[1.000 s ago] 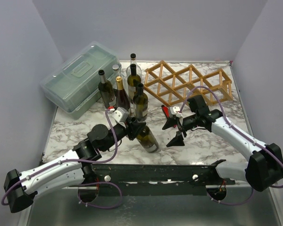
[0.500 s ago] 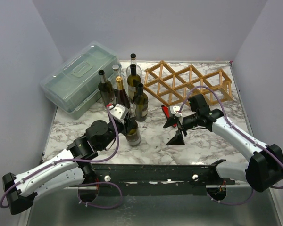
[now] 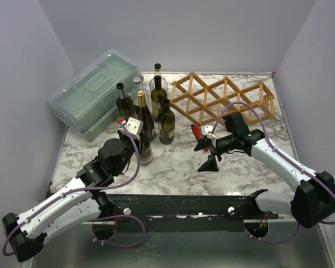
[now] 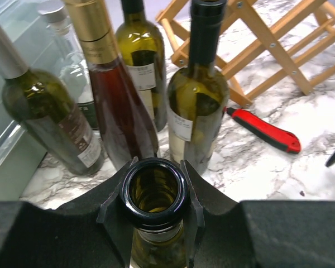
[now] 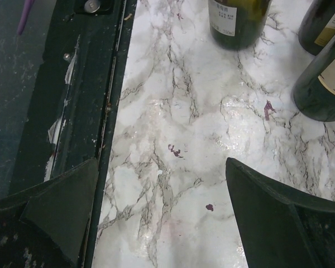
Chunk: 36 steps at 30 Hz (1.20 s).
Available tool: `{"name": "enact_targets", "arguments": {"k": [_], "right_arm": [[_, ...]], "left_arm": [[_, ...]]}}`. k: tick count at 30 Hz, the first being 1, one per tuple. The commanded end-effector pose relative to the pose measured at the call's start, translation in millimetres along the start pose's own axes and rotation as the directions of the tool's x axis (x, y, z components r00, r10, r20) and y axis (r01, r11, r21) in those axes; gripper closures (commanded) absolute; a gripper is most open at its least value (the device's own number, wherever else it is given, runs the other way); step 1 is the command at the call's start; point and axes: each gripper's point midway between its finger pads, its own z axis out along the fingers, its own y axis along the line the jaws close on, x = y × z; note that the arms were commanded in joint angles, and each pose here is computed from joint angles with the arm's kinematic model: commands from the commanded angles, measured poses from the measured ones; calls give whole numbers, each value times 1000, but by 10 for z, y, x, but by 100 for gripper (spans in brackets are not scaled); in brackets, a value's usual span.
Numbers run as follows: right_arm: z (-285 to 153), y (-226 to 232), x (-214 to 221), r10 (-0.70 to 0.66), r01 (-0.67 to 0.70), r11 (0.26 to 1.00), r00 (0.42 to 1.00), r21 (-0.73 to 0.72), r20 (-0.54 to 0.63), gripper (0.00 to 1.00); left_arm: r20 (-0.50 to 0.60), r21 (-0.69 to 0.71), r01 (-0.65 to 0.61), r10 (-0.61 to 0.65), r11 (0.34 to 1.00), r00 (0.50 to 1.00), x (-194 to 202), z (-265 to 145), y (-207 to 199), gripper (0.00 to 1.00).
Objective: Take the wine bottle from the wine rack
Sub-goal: Place the wine bottle at the center of the board.
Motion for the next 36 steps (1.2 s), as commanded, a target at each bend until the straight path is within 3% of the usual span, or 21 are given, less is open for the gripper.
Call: {"name": "enact_targets", "arguments": {"k": [1, 15, 36], "right_arm": [[-50, -34, -65, -25, 25, 999, 1000, 22, -4, 1], [-52, -38, -58, -26, 27, 999, 1000, 25, -8, 1], [-53, -36, -43, -26, 27, 999, 1000, 23, -11, 1]], "left_arm": [[119, -82, 55, -45, 995, 992, -425, -36, 231, 100], [127, -214, 84, -57, 973, 990, -460, -18, 641, 100], [136, -311, 218, -184, 925, 974, -449, 201, 1152, 100]]}}
